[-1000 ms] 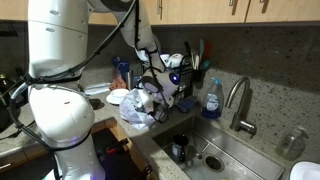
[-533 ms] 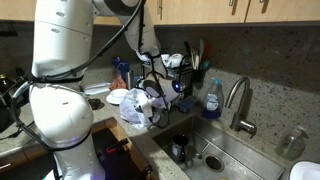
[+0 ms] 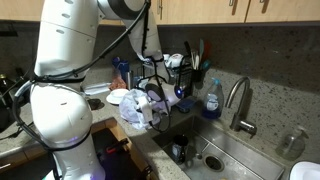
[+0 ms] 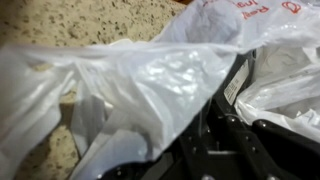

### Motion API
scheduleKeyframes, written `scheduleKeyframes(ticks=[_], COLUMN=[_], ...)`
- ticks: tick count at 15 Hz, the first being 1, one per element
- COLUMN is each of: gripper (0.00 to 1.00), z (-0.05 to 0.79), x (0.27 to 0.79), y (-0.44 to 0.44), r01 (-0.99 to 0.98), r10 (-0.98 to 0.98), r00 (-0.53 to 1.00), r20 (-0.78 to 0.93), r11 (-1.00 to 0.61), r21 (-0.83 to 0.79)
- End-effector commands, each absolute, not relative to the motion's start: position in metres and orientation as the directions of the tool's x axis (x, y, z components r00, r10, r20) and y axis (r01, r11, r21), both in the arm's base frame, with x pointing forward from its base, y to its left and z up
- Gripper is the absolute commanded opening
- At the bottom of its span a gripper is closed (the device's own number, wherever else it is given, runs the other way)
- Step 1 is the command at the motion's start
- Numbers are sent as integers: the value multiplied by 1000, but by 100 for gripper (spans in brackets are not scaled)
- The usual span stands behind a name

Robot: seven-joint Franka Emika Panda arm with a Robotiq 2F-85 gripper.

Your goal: Move the plastic bag to the right then remove the plastic container from the plastic bag.

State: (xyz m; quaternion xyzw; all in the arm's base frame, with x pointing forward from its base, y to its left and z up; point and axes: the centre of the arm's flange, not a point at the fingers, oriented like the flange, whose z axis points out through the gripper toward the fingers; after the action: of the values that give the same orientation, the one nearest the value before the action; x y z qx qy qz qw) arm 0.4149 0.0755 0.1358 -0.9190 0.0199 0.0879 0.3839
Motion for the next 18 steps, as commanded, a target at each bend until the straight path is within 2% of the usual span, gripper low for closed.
scheduleKeyframes(ticks=[1,3,10,18], gripper=[5,1,3,3], z=[146,162,232,283], x=[417,416,399,366], y=[69,68,69,91], r01=[-93,-79,17,18], r10=[18,5,-15,3], r00=[989,993,999,1000], r20=[-147,-115,41,29], r11=[-693,-695,-732,-845], r21=[-715,-715,-681,-535])
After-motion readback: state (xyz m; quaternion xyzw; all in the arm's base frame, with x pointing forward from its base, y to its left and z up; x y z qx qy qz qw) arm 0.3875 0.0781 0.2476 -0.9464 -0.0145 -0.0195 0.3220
